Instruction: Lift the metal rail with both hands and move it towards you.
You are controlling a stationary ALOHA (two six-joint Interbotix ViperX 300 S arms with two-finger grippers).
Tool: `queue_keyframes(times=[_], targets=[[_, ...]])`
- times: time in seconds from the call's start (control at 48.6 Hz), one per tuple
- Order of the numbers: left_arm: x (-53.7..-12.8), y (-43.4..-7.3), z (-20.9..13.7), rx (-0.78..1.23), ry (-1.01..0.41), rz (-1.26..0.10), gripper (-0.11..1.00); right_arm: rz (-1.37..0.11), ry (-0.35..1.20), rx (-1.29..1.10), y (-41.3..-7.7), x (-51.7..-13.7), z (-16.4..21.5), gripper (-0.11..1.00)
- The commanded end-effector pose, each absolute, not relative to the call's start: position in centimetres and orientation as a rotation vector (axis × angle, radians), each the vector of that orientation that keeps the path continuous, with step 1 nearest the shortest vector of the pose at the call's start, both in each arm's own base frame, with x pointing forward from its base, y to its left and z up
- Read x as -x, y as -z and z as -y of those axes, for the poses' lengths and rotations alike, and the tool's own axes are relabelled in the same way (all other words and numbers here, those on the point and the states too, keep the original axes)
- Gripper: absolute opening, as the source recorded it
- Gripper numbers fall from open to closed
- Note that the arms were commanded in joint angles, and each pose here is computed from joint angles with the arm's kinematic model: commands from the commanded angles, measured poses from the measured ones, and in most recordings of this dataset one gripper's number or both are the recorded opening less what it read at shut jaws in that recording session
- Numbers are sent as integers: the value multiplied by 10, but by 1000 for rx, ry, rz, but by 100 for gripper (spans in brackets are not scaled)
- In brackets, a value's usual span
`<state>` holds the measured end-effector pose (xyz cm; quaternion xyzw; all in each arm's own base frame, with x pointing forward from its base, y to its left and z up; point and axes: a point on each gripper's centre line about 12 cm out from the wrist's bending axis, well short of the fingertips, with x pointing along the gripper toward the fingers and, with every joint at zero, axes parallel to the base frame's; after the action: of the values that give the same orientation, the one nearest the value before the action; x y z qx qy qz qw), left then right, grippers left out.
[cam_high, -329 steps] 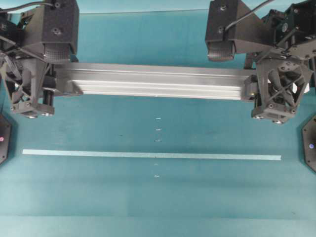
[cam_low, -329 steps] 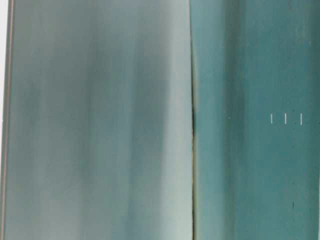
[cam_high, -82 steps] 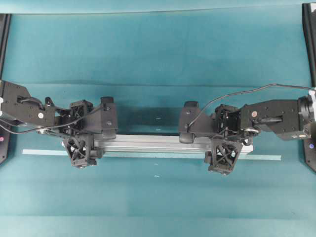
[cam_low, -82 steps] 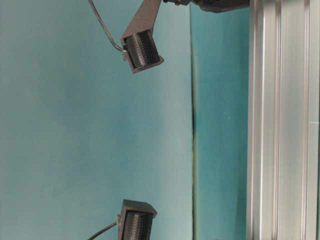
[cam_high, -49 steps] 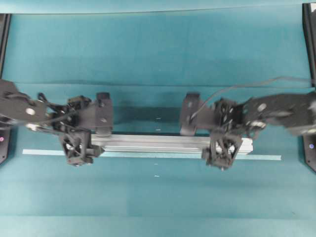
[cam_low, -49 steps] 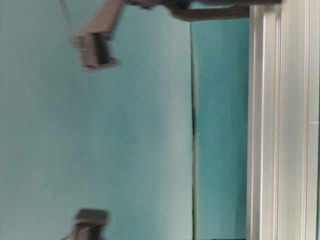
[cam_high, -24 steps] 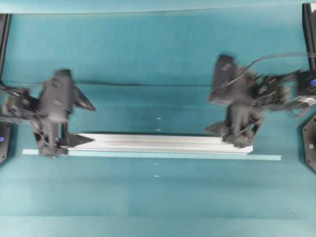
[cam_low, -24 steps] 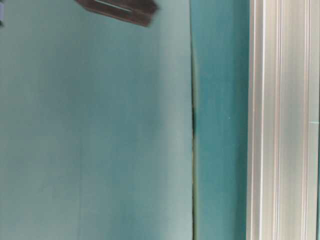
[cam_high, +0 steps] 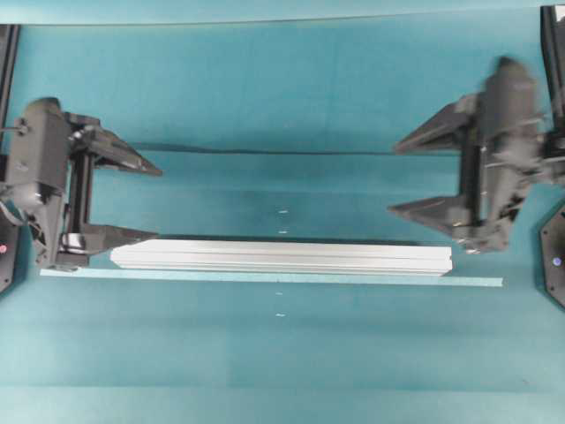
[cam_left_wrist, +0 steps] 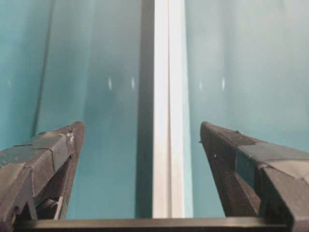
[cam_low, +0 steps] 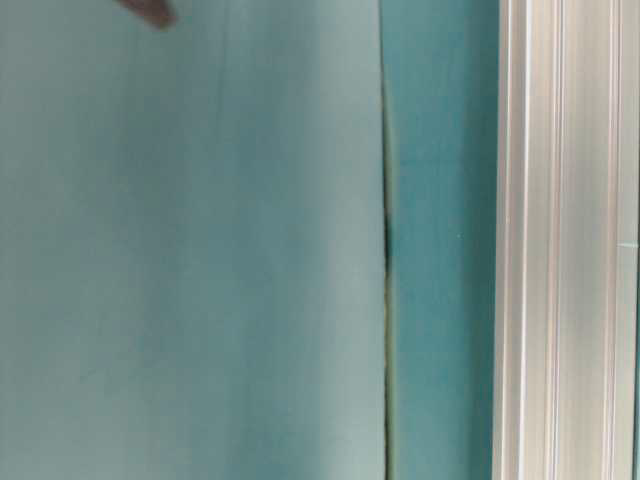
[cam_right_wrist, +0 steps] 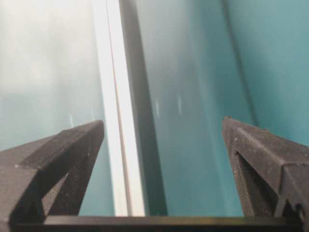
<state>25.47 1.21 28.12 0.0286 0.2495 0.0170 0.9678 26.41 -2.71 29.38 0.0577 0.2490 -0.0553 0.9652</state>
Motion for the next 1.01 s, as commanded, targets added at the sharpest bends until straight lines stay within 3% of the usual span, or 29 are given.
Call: queue_keyframes(times=[0.0,0.391,0.987], targets=[[-258,-299,-13,-61,-38,-431,93,-412,110,-108,-309,-261,27,99],[-256,-336,-12,-65,-41,-192,93,-343,110,-105,-319,-252,26,99],[-253,-337,-12,-59,-43,-185,93,-311,109,-103,-323,-252,26,98]])
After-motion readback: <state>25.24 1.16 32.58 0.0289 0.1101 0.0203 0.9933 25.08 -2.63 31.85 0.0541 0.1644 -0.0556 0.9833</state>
